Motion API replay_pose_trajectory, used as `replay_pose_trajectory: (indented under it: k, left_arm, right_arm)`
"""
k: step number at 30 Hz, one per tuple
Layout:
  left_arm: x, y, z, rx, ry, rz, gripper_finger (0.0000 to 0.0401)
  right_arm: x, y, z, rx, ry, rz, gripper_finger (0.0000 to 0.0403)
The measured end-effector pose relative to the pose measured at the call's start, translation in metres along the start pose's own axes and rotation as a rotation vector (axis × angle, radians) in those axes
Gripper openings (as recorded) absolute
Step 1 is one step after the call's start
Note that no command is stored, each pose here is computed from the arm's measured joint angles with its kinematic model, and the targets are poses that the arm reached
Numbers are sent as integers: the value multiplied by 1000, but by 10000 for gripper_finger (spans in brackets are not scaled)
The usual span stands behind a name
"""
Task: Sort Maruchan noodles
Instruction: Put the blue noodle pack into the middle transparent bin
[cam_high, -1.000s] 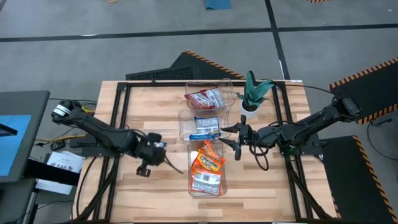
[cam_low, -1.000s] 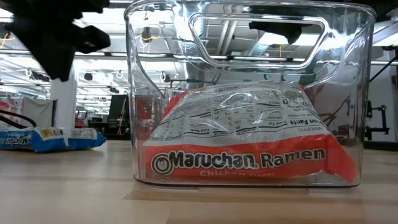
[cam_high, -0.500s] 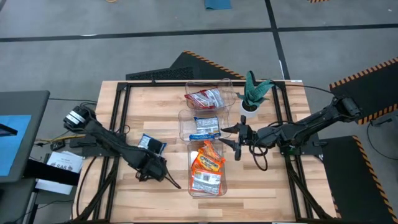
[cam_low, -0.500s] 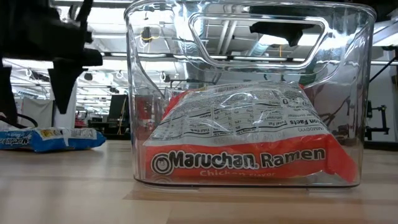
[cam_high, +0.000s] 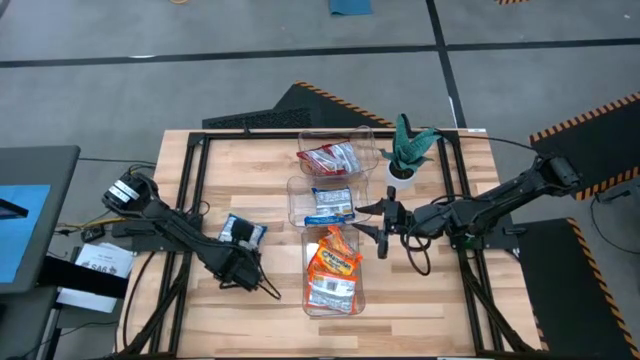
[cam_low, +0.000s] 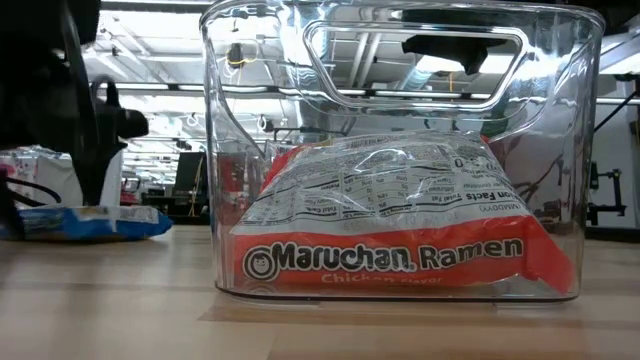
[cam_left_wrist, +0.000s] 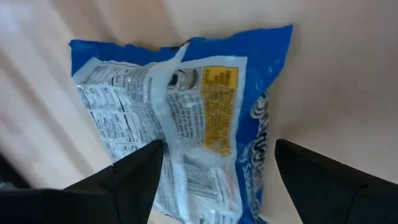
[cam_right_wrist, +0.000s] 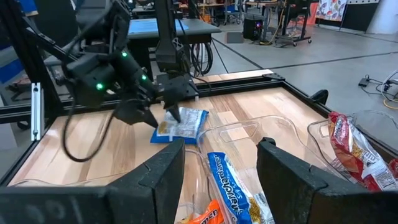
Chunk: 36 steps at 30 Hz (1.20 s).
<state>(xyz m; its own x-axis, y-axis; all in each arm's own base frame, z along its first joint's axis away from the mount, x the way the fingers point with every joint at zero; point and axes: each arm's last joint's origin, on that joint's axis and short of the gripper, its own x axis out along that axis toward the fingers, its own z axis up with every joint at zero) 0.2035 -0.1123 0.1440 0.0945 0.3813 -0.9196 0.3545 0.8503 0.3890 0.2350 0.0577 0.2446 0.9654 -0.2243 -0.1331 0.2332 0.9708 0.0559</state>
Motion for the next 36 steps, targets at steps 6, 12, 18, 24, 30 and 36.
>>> replay_pose_trajectory:
  k: [6,12,18,24,30,36]
  left_arm:
    - [14,-1,-11,-33,8,99,287]
    - [16,2,-10,-75,-33,220,140]
    - [14,6,-9,-112,-61,327,9]
    - [-13,13,-4,-129,-81,376,1]
    - [-68,31,-14,-201,-201,501,0]
    - [-107,53,-31,-311,-366,592,0]
  right_arm:
    - [0,0,0,0,0,0,218]
    - [0,0,0,-1,1,0,218]
    - [0,0,-2,14,14,-2,218]
    - [0,0,-2,13,17,-2,218]
    - [0,0,-2,13,18,-3,218]
    - [0,0,-2,15,18,-3,218]
